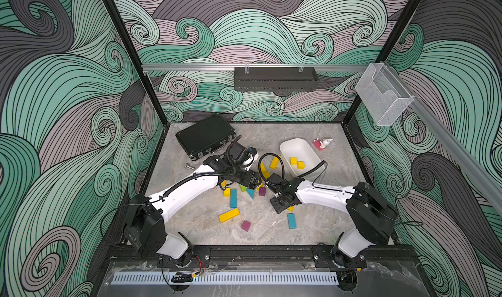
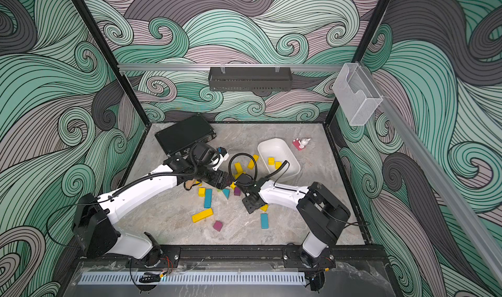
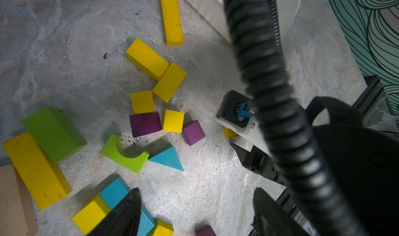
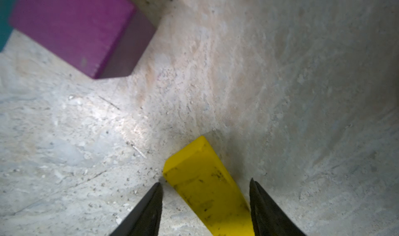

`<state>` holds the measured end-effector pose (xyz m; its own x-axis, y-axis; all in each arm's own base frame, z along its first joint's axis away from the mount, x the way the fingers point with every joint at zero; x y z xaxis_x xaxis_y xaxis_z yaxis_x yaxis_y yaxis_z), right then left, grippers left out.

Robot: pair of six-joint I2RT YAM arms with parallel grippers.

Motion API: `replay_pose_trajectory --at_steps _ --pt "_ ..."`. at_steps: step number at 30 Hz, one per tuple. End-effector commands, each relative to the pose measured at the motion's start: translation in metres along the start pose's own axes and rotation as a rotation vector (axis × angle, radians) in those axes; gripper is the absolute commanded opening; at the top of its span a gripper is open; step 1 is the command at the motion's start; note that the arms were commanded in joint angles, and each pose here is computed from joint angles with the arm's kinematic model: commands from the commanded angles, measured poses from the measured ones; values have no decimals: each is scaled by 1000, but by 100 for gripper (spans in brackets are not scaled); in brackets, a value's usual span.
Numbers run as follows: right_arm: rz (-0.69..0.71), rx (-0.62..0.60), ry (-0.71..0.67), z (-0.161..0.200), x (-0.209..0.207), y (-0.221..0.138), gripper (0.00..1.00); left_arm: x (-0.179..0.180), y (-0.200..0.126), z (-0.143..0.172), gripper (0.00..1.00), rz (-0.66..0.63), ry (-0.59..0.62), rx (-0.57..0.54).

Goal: Pick out the yellow building blocks
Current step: Pick up the building block from the center of the board.

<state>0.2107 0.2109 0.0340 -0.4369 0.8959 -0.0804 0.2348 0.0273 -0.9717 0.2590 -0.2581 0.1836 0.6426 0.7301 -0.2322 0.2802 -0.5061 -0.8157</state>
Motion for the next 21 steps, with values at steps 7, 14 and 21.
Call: replay_pose_trajectory --at_steps 7,14,21 --pt "10 15 15 -1 2 2 44 -4 -7 -2 81 8 13 -23" --pt "14 23 9 -4 3 6 36 -3 -7 -2 81 5 13 -20" --pt "13 21 20 -7 4 6 38 -3 -7 -1 80 1 14 -19"
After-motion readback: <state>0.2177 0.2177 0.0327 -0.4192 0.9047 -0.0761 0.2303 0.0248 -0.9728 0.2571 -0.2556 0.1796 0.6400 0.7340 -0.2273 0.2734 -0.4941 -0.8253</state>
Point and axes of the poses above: each gripper's point midway between its finger pads, its own y axis out along the fingers, its own x axis along the line the jaws close on, z = x × y, the point moved 2 cm from there along -y, back along the fingers, and after that the axes turned 7 degrees about y, right-handed, at the moved point
